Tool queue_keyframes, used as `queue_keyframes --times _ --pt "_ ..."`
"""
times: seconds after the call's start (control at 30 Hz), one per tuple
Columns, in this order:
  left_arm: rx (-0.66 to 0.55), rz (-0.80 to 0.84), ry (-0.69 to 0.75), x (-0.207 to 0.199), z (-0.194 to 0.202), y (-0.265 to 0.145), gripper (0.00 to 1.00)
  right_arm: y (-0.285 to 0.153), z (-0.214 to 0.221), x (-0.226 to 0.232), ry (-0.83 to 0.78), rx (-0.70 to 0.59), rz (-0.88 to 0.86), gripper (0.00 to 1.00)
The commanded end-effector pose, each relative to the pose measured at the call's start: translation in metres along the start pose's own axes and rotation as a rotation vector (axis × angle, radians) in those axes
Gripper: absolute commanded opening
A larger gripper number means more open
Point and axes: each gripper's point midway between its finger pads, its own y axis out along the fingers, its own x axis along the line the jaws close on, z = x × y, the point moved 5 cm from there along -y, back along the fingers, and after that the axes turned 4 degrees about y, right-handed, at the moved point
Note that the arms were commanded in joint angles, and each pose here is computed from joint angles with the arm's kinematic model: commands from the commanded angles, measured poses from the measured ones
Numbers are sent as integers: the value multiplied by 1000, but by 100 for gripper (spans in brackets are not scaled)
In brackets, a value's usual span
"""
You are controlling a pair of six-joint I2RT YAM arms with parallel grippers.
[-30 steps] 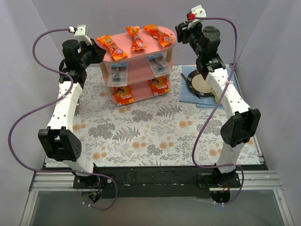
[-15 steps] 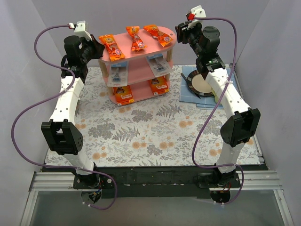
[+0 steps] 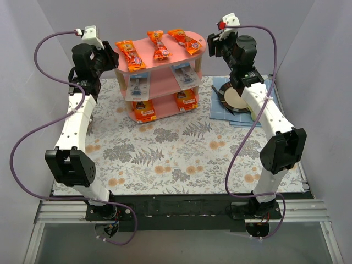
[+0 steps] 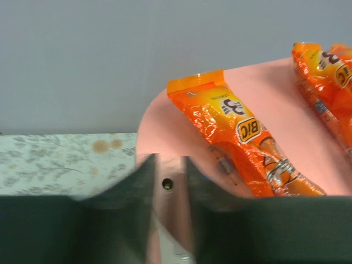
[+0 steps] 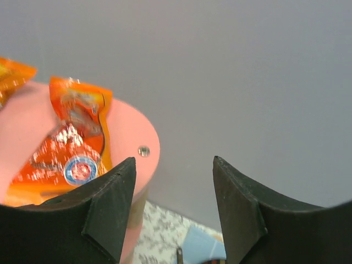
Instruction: Place and organize the shaving razors onto the shelf
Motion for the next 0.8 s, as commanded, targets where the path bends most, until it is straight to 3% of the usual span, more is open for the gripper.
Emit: queue_keyframes --times 0.0,0.03,0.07,0.1,0.13,0.23,0.37,0.47,0.53,0.63,0.77 --pt "-137 -91 115 5 -53 -50 52 -38 -20 -15 -56 10 77 67" --pt "-150 -93 136 4 -58 -57 64 -50 10 -7 -53 105 42 70" --pt "-153 -82 153 2 -59 -62 80 -67 -1 -4 -51 99 16 77" --pt "-146 -76 166 2 -55 -66 89 -78 5 4 -39 124 -42 82" --pt "-164 -55 178 -3 -60 -79 98 -93 36 13 -14 217 -86 99" --pt "-141 64 219 -19 -47 -99 98 -131 41 37 57 267 -231 99" --pt "-44 115 196 -23 -7 -118 98 -182 92 69 170 545 -421 99" --pt "53 189 183 -28 31 -129 98 -205 116 72 206 734 -426 99" --pt "99 282 187 -37 48 -132 98 -226 130 62 244 899 -285 99" --pt "165 341 156 -41 69 -133 98 -245 134 55 206 953 -229 99" --pt "209 333 125 -39 85 -130 98 -256 114 58 196 846 -264 99"
